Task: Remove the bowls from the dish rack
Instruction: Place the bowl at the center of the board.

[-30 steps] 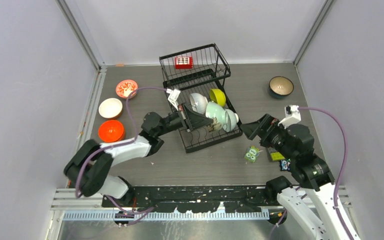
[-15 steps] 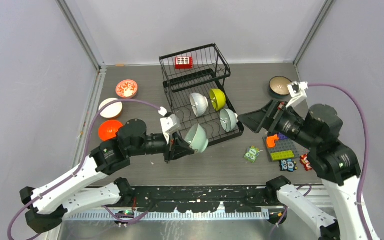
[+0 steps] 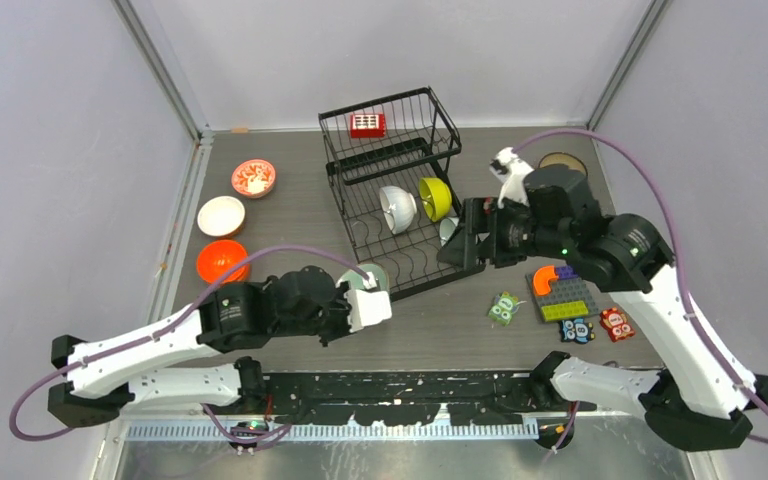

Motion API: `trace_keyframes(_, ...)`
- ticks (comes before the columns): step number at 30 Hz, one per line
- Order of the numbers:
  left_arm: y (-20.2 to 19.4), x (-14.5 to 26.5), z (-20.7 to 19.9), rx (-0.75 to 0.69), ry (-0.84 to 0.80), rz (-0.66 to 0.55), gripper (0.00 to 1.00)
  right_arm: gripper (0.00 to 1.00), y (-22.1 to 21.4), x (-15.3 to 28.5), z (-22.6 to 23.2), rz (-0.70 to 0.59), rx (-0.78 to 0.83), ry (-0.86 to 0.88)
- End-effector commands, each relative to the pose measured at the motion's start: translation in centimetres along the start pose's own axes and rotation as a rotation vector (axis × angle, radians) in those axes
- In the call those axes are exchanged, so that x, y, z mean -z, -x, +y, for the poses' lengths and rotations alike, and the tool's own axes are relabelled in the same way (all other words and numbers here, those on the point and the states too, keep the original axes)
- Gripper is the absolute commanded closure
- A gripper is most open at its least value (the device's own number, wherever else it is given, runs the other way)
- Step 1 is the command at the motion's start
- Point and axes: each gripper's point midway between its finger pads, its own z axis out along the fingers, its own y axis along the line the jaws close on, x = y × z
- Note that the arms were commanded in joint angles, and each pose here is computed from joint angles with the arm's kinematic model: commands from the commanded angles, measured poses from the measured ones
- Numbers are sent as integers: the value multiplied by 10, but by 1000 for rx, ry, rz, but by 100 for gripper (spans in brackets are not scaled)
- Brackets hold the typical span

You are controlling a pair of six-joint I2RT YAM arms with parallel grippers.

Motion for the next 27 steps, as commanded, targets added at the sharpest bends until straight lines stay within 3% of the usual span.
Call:
trace_keyframes(1,25,13,17,-197,102,-9,100,9,-9,-12,-1,46,117,-93)
trace_keyframes(9,7,2,2,-406,99,108,100,13,-17,-56,16,122,168,-106)
trace_keyframes(27,0,2,-20,-533,28,142,100,33,-47,-99,36,279,298,-142)
